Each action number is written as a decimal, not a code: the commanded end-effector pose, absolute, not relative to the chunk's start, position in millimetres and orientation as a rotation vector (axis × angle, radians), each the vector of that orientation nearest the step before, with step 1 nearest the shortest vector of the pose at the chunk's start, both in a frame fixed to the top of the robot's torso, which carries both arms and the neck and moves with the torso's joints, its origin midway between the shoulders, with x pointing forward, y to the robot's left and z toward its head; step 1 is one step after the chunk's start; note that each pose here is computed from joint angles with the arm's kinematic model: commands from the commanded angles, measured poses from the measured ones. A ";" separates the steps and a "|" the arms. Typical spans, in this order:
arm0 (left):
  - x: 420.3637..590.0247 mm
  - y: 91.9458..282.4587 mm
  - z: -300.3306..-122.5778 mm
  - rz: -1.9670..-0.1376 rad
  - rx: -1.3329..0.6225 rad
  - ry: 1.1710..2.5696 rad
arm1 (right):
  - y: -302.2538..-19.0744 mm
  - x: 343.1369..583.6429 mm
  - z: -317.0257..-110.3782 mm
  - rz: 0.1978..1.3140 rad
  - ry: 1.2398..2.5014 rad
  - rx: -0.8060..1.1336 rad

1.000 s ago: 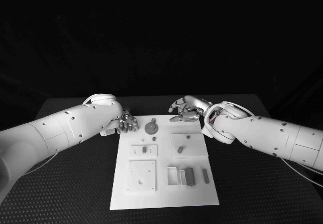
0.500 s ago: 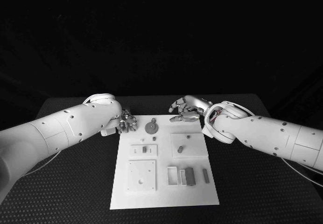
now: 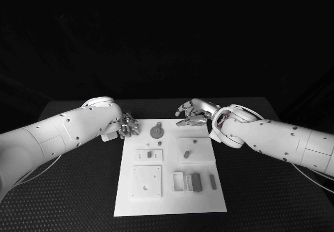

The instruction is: Assemble the parts on the task board

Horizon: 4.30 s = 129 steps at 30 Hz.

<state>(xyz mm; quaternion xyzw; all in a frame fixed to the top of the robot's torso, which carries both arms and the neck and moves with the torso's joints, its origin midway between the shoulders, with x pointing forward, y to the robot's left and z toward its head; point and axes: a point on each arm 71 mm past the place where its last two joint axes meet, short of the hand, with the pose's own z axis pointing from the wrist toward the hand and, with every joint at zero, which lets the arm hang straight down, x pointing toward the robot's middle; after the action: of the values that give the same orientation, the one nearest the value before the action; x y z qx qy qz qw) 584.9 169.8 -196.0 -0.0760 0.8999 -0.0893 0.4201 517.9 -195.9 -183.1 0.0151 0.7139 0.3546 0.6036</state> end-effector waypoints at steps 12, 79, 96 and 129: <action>557.6 185.3 -186.6 -0.407 -0.383 2.295 | -200.4 517.5 -183.8 0.814 1.666 0.035; 509.7 165.1 -225.0 -0.286 -0.117 2.399 | -201.6 518.1 -184.8 0.813 1.676 0.038; 508.8 166.7 -227.5 -0.269 -0.107 2.403 | -202.6 518.2 -184.9 0.811 1.677 0.039; 512.8 178.6 -228.5 -0.355 -0.281 2.455 | -202.7 519.3 -185.8 0.809 1.681 0.039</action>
<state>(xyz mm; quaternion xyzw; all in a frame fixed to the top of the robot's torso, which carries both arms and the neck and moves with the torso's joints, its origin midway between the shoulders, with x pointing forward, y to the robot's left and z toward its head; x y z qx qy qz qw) 515.2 178.6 -225.3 -0.1012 0.9265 -0.1330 0.3371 519.6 -203.6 -185.1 0.0205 0.7207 0.3465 0.6001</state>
